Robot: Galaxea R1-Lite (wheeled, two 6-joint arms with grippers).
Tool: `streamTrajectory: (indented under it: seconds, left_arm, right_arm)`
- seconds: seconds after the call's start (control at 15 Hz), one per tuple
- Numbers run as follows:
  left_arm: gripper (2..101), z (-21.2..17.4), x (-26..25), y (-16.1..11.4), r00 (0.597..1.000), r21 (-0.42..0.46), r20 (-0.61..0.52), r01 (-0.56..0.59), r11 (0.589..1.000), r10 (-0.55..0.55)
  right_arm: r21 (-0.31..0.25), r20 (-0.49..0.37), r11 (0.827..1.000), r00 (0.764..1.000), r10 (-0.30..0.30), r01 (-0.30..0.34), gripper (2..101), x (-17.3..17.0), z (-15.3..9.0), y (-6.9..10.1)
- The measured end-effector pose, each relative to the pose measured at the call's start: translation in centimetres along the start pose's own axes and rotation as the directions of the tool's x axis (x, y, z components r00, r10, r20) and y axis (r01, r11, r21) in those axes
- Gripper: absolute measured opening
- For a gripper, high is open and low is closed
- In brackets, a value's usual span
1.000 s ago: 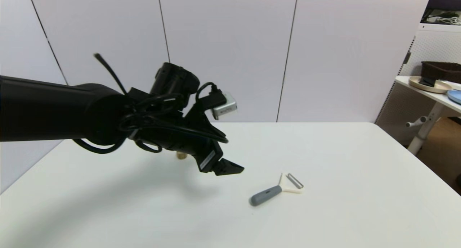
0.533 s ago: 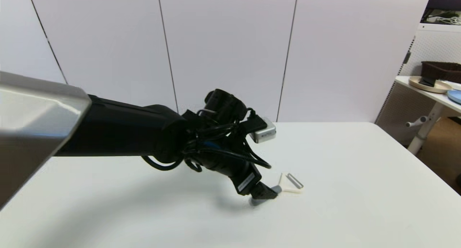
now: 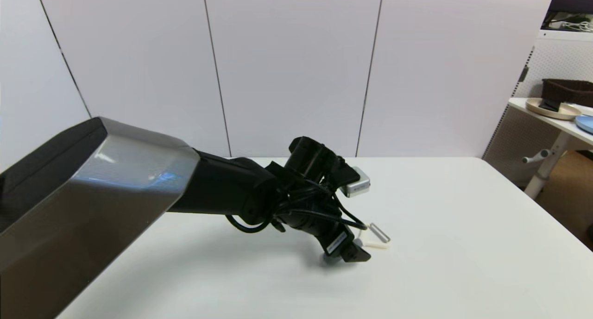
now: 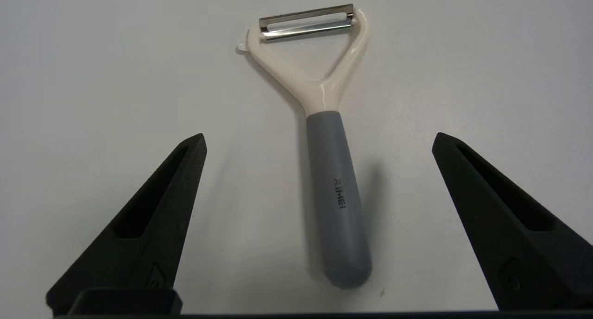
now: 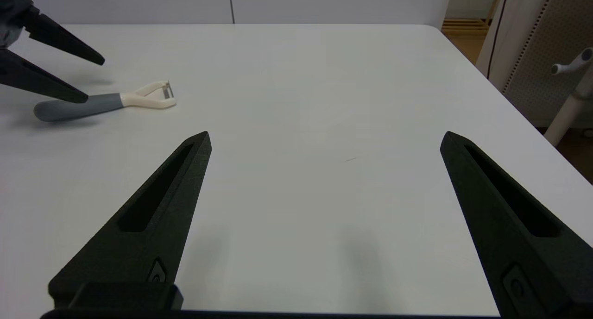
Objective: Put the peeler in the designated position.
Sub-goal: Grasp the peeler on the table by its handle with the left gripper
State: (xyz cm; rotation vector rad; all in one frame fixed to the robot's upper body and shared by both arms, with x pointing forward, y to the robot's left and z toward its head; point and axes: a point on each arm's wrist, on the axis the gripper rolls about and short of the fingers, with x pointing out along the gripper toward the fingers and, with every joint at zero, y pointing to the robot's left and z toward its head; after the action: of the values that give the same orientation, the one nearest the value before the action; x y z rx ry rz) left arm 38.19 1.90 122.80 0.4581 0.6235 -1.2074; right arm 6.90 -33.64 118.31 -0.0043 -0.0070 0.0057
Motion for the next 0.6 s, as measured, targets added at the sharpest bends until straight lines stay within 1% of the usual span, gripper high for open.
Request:
streamTrajectory:
  seconds: [0.4,0.6]
  left_arm:
    - [98.6,-1.0,1.5,0.2,0.999,-0.021,-0.035,0.000,1.000,-0.001]
    - [98.6,-1.3,1.8,0.2,0.999,-0.045,-0.045,0.003,0.999,-0.005]
  right_arm:
    - [0.000,0.000,1.000,1.000,0.000,0.000,98.0,0.0,0.0,0.0]
    - [0.000,0.000,1.000,1.000,0.000,0.000,98.0,0.0,0.0,0.0]
